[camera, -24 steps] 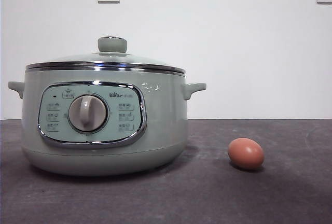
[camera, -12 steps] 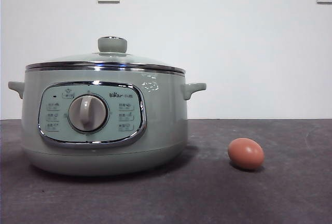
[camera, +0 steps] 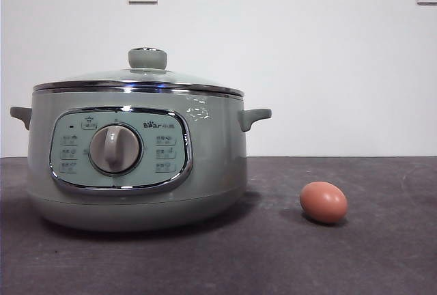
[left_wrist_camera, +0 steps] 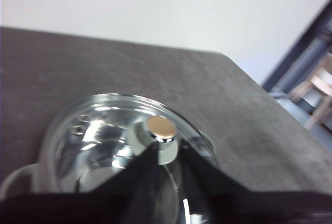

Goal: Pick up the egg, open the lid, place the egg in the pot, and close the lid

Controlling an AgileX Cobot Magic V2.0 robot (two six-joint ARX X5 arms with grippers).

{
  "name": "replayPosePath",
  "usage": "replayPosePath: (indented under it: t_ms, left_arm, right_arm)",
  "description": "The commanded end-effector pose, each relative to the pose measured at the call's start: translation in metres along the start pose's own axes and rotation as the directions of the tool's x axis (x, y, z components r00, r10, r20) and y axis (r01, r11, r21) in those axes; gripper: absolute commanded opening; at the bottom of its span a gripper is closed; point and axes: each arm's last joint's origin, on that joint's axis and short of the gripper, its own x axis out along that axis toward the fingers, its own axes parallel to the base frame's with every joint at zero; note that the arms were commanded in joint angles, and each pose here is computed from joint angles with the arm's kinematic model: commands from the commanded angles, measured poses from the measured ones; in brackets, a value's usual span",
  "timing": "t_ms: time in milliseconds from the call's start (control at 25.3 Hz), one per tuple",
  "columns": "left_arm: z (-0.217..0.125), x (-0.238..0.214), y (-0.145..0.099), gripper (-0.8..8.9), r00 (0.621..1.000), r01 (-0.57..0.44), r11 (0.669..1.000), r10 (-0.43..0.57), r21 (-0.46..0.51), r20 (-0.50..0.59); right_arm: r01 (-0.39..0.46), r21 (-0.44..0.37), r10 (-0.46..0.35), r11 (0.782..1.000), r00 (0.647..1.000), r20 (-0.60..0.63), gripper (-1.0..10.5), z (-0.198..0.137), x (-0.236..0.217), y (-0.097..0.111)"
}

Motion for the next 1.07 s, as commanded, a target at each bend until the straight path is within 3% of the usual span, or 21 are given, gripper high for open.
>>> replayPosePath:
  t_ms: [40, 158, 395, 514, 711, 1067]
  left_arm:
    - [0.007, 0.005, 0.001, 3.31, 1.0, 0.007, 1.0, -0.007, 0.003, -0.008]
    - [0.013, 0.008, 0.0, 3.42, 1.0, 0.011, 1.0, -0.011, 0.001, -0.009]
    - [0.025, 0.003, -0.007, 3.42, 0.999, 0.023, 0.999, -0.024, 0.023, 0.027]
    - [0.03, 0.0, -0.01, 3.42, 0.999, 0.028, 0.999, -0.029, 0.032, 0.042]
    - [0.033, -0.001, -0.012, 3.42, 0.999, 0.029, 0.999, -0.03, 0.035, 0.045]
    - [0.031, -0.001, -0.011, 3.42, 0.999, 0.022, 0.999, -0.023, 0.029, 0.031]
  right_arm:
    - [-0.026, -0.018, 0.025, 1.0, 0.999, -0.034, 4.5, 0.0, 0.008, 0.001]
    - [-0.032, -0.014, 0.031, 0.999, 0.996, -0.083, 4.5, -0.003, 0.019, 0.002]
    - [0.057, -0.103, -0.073, 0.993, 0.985, -0.153, 4.5, -0.01, 0.044, 0.018]
    - [0.117, -0.176, -0.155, 0.978, 0.963, -0.22, 4.5, -0.014, 0.062, 0.027]
    - [0.193, -0.302, -0.307, 0.934, 0.866, -0.394, 4.5, -0.035, 0.122, 0.035]
    - [0.207, -0.318, -0.366, 0.925, 0.703, -0.609, 4.4, -0.088, 0.202, 0.006]
